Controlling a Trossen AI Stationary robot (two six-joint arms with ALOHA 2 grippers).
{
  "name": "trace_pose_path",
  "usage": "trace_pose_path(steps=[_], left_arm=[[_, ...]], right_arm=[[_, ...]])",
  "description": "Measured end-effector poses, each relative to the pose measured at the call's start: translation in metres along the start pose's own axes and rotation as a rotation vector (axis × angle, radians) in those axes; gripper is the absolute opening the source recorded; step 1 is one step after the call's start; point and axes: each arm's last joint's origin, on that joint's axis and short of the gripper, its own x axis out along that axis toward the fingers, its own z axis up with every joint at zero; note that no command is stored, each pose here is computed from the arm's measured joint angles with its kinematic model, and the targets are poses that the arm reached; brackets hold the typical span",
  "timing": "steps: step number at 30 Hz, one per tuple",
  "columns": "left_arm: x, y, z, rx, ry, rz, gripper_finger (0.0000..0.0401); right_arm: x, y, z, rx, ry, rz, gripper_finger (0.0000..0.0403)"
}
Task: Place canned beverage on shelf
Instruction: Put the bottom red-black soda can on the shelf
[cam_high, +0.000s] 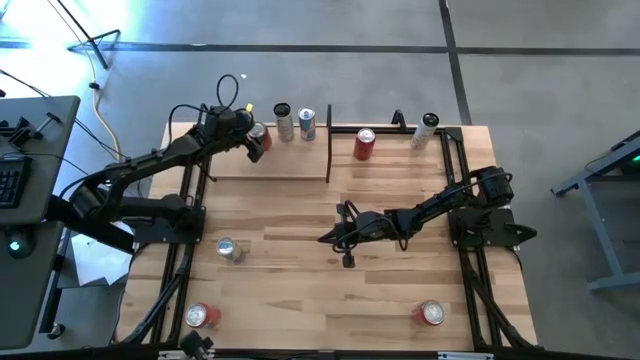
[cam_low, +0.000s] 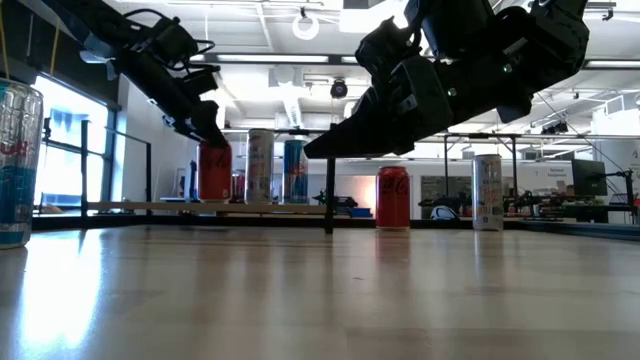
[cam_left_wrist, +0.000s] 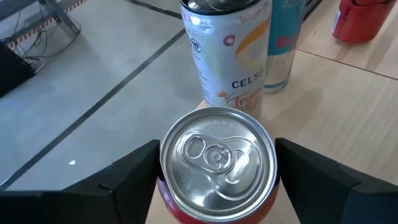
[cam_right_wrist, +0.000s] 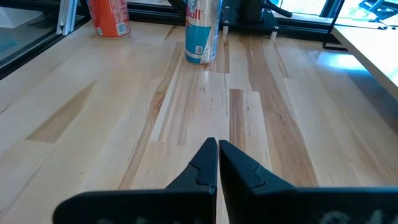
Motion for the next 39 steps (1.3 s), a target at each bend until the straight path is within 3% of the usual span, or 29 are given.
trace_pose_path(steps=[5,25,35,39], left_arm=[[0.000,0.000,0.000,0.000,-0.004,0.002,0.0311],[-0.004,0.002,0.004,0.025,-0.041,0.023,0.0314],[-0.037,0.009,0.015,-0.050,-0.144,0.147,0.0314],[-0.057,0.006,0.016,-0.115,-0.188,0.139,0.0314]], right_arm=[[0.000,0.000,0.000,0.001,0.000,0.000,0.0000],[0.000,0.000,0.000,0.006,0.000,0.016,0.0000],[0.000,0.000,0.000,0.008,-0.001,0.016,0.0000],[0.000,0.000,0.000,0.008,-0.001,0.016,0.0000]])
